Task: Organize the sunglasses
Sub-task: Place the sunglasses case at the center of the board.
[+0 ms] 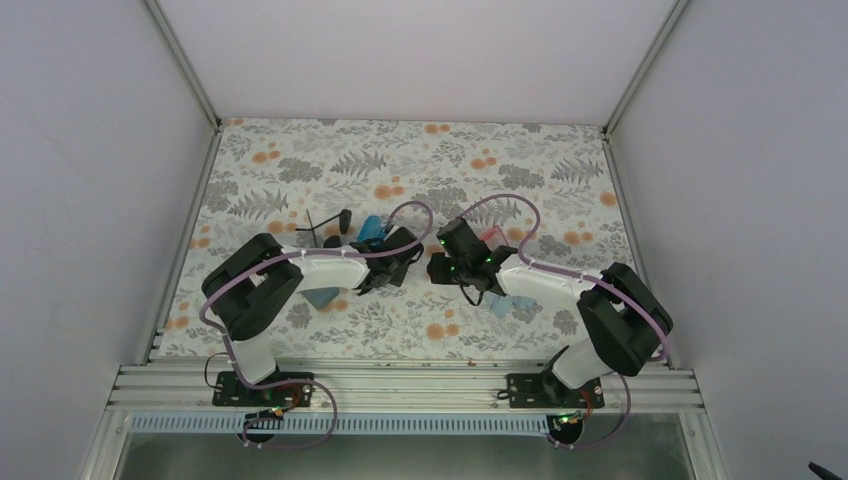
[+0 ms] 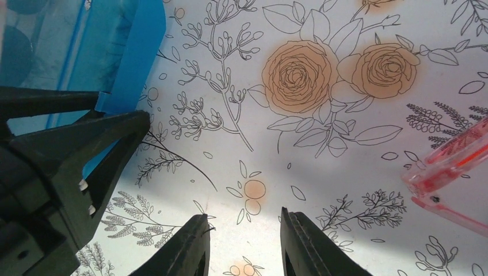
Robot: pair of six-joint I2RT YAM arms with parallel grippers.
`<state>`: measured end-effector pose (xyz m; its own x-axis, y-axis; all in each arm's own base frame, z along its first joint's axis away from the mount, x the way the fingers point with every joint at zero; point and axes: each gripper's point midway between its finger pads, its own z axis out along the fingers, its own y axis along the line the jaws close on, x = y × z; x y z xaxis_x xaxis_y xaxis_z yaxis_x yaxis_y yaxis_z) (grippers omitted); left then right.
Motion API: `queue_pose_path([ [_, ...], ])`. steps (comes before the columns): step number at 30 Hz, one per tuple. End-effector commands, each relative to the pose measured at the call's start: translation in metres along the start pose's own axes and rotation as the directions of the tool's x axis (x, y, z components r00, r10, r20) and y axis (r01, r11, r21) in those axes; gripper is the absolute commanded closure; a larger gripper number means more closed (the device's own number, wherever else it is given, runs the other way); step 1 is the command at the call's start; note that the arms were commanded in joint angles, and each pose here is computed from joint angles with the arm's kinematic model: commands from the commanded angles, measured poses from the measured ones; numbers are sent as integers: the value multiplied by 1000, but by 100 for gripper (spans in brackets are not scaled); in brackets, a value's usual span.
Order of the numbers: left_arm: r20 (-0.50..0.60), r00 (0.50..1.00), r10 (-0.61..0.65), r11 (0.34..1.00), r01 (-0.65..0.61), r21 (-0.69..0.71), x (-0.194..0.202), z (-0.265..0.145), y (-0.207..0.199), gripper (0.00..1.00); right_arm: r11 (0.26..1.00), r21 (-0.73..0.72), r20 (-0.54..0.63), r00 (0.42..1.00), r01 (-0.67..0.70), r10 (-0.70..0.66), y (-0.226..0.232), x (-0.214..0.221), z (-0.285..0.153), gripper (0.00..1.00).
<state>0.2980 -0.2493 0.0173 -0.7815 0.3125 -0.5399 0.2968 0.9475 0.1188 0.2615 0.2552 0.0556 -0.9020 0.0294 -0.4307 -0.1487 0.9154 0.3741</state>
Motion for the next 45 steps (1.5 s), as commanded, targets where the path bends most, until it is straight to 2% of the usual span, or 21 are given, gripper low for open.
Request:
queue_pose_path([
  [1, -65, 985, 162, 986, -163, -12, 20, 18, 4, 73, 999, -26, 29, 999, -24, 25, 3, -6, -5, 66],
  [6, -66, 964, 259, 965, -256, 49, 22, 23, -6, 75, 999, -35, 25, 999, -25, 26, 4, -6, -4, 66],
  [10, -77, 960, 270, 962, -265, 72, 26, 23, -8, 73, 998, -63, 10, 1000, -19, 19, 9, -7, -1, 64],
  [19, -37, 996, 86, 969, -75, 236, 5, -12, -33, 54, 995, -82, 19, 998, -54, 56, 3, -13, -4, 60],
  [24, -44, 999, -14, 972, 24, 235, -10, -24, -33, 49, 995, -82, 24, 998, -60, 62, 1, -13, -6, 59],
  [32, -36, 996, -84, 985, 88, 146, -20, -32, -18, 45, 994, -87, 39, 997, -63, 67, -2, -16, -12, 58],
  [39, -16, 991, -136, 981, 137, 139, -25, -41, -12, 45, 996, -67, 60, 996, -63, 67, -9, -23, -16, 57],
  [43, 33, 982, -185, 963, 175, 206, -40, -64, -15, 45, 996, 19, 99, 992, -86, 84, -27, -28, -22, 60],
  [45, 50, 976, -210, 947, 190, 260, -45, -78, -21, 46, 988, 109, 134, 986, -113, 98, -45, -31, -29, 61],
])
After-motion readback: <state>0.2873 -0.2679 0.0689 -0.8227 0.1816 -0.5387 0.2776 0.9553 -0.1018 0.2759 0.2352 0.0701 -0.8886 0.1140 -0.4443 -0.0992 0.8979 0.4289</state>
